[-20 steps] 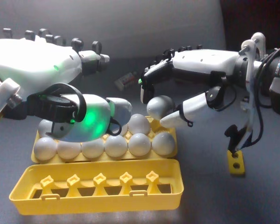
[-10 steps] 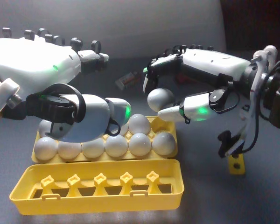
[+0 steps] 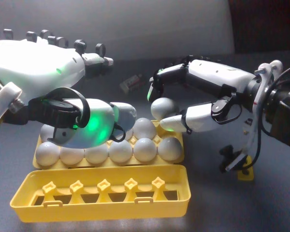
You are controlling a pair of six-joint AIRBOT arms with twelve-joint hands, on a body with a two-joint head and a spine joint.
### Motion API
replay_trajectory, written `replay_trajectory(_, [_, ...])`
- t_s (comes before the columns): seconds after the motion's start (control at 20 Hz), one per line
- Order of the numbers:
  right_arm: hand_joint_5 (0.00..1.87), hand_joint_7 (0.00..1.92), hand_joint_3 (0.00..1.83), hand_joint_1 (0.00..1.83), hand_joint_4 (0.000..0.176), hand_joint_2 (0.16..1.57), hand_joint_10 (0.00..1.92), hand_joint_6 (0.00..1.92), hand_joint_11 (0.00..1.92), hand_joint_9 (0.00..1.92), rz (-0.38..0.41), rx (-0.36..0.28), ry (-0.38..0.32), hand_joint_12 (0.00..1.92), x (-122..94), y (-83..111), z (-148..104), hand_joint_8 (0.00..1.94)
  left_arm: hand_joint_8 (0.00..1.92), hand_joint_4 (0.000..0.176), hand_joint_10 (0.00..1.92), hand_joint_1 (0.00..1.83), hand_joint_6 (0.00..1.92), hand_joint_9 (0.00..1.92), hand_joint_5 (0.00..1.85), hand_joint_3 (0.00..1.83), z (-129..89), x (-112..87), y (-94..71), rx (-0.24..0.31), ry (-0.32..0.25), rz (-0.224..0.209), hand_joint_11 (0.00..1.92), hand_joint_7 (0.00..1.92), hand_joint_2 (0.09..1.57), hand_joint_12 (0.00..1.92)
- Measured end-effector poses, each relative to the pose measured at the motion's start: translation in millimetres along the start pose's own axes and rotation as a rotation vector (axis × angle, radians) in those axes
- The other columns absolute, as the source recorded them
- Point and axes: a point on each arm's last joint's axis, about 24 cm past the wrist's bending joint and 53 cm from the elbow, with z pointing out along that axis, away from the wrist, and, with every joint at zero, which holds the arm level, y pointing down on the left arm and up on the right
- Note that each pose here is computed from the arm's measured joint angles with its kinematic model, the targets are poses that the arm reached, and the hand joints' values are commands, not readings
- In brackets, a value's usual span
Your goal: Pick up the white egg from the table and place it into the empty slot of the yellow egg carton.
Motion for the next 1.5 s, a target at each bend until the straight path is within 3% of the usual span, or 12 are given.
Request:
replay_trajectory(0.35, [0.86,0.48,0.0,1.1,0.0,1.18,0.03,1.2,0.0,0.27,0.042,0.002,0.0,0.82,14.6,-5.5,4.6,0.01,0.0,0.028,0.0,0.0,0.0,0.16,0.16,0.0,1.9,-2.5,0.9,-0.001,-0.005,-0.003,0.0,0.16,1.32,0.6])
replay_trajectory(0.65, [0.86,0.48,0.0,1.1,0.0,1.18,0.03,1.2,0.0,0.27,0.081,0.009,-0.054,0.82,2.4,-14.1,11.5,0.0,0.0,0.028,0.0,0.0,0.0,0.16,0.15,0.0,1.6,-12.5,-4.8,0.024,-0.047,-0.002,0.0,0.16,1.32,0.63])
replay_trajectory(1.5, [0.87,0.49,0.0,1.1,0.0,1.17,0.03,1.18,0.0,0.28,0.105,0.032,-0.073,0.84,2.0,-30.6,20.0,0.0,0.0,0.028,0.0,0.0,0.0,0.16,0.16,0.0,0.1,0.6,-6.1,0.029,-0.016,0.003,0.0,0.15,1.32,0.64])
